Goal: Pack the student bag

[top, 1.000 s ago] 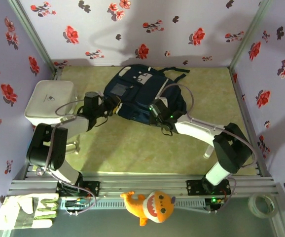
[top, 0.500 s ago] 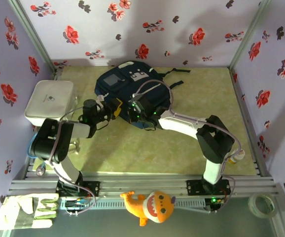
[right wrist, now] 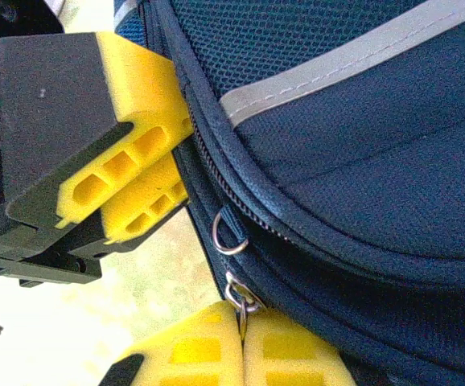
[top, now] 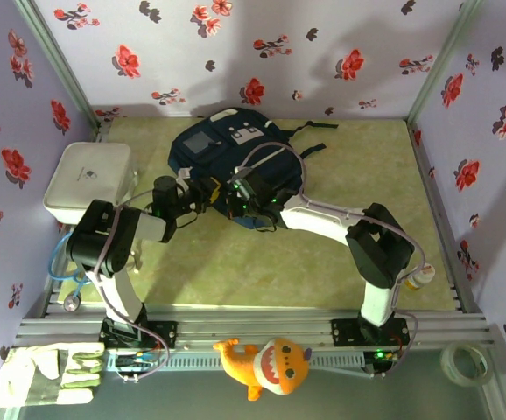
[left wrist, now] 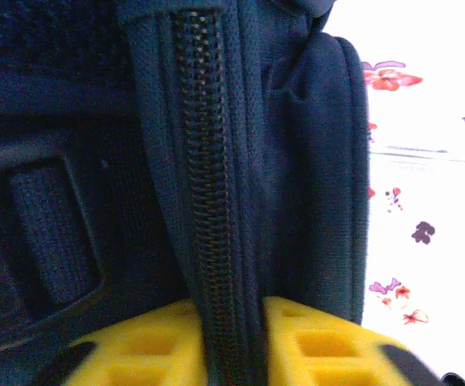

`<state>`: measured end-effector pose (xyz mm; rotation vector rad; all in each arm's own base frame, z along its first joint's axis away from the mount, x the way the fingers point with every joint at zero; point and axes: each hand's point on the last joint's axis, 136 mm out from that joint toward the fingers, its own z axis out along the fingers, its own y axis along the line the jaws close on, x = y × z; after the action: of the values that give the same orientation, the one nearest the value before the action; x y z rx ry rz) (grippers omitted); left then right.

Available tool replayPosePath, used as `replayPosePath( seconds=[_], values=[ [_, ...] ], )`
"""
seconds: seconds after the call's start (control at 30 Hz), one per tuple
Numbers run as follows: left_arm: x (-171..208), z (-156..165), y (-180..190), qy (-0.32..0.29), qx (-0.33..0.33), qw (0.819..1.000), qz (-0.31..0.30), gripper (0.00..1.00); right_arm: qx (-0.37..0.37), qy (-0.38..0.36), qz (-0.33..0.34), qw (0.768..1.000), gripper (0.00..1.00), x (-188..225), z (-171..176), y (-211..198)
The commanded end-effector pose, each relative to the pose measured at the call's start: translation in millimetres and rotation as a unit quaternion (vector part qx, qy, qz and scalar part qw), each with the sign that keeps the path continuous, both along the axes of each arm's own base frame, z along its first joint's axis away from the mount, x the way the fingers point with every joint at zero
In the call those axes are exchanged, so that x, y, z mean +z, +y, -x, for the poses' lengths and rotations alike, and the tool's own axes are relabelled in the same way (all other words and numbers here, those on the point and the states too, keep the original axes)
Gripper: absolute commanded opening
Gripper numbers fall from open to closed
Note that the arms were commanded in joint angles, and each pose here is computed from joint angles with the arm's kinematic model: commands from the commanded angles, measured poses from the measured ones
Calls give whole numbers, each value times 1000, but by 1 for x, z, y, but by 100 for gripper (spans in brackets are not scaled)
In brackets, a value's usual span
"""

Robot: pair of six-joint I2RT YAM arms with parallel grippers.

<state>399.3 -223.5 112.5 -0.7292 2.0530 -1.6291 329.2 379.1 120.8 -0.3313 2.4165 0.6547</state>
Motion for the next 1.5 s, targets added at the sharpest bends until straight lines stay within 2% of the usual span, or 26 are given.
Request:
replayPosePath(
  seconds=[0.0,0.1,0.33,0.53,0.73,0.97,1.13,1.23,1.33,1.47],
  values=[
    [-3,-5,1,-5,-1,1000,-26,10,-28,-35,-10,999,0,19,-7,-3],
    [-1,-6,8,-8,3,999,-38,0,-77,-28,33,996,0,5,-6,-39],
    [5,-3,17,-20,1,999,-47,0,-185,-17,73,980,0,-12,-7,-129],
    [3,2,15,-19,-15,998,-63,0,-203,-22,81,976,0,-7,-9,-150],
    [4,-2,7,-19,-55,993,-103,0,-173,-28,91,980,0,-21,13,-126],
    [0,-21,17,-27,-72,972,-220,0,-107,3,28,994,0,-43,52,-63],
    [9,-35,36,-37,-45,960,-273,21,-61,17,-17,998,0,-39,56,-15],
    [12,-35,58,-32,-12,955,-296,28,-45,6,-30,999,0,-27,48,4],
    [11,-25,84,-16,18,949,-314,38,-22,-7,-47,999,0,-12,39,25],
    [9,0,103,4,32,951,-307,55,7,-8,-69,998,0,-1,30,53]
  ],
)
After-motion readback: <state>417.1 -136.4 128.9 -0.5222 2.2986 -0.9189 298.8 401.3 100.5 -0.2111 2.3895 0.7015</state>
